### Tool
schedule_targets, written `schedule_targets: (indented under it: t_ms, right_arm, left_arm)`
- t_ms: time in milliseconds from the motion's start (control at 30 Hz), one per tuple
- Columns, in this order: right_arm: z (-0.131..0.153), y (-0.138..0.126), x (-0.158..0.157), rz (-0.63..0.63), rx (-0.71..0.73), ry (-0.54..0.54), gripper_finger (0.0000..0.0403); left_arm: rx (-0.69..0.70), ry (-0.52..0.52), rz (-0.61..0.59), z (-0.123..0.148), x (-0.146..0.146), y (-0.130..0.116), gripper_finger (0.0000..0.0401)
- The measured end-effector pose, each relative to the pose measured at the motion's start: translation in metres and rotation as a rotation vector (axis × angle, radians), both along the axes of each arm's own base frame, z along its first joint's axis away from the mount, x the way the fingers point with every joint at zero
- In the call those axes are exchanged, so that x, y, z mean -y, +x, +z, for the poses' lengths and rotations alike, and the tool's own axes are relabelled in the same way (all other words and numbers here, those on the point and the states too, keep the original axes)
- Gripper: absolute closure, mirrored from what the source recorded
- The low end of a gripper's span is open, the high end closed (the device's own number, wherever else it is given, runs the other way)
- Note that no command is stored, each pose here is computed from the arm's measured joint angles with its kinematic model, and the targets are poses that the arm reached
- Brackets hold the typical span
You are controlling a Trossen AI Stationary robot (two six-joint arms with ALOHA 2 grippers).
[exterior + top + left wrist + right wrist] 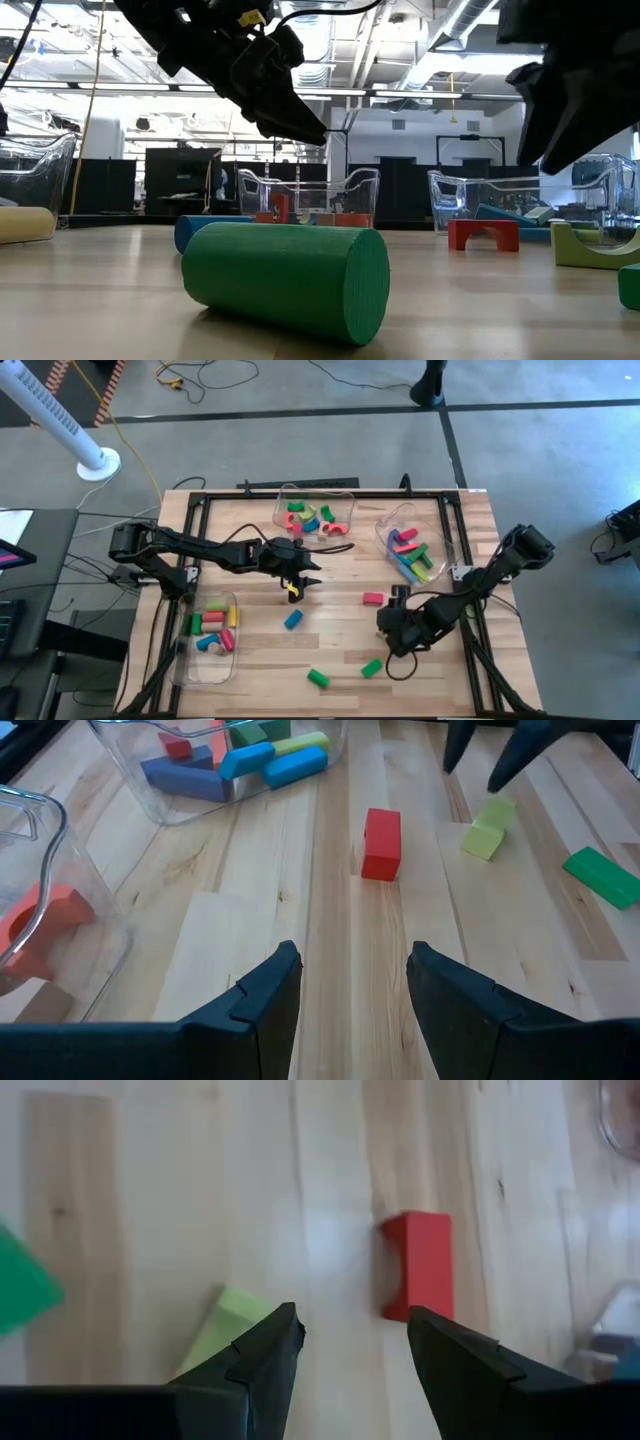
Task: Sort blocks by size
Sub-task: Put the red arch block into the middle transparent bin
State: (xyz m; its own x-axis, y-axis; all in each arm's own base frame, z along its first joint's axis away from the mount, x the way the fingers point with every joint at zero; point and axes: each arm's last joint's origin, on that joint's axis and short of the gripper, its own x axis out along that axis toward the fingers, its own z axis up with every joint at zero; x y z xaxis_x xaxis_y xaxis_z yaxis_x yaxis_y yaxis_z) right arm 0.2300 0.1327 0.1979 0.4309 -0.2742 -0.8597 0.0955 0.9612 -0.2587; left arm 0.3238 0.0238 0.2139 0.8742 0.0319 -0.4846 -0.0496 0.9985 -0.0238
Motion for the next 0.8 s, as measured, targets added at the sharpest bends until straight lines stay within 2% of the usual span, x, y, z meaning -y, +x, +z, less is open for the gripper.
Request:
schedule_targets:
  t_ms: [333,500,633,800]
  right_arm:
    - [-0.026,0.013,0.051,-0.057,-0.066,0.005,0.0185]
    - [-0.032,0.025,0.069,-0.021,-0.033,0.111,0.0185]
    - [-0.039,0.023,0.081,-0.037,-0.055,0.125,0.0185]
    - [-0.048,0.022,0.086,-0.042,-0.06,0.206,0.0185]
  left_arm:
    - [0.0,0.0,0.0,0.0,0.0,0.0,0.0225]
    - [0.0,0.0,0.0,0.0,0.0,0.0,0.0225]
    - [0.0,0.0,0.0,0.0,0.0,0.0,0.0225]
    - [0.0,0.0,0.0,0.0,0.0,0.0,0.0225]
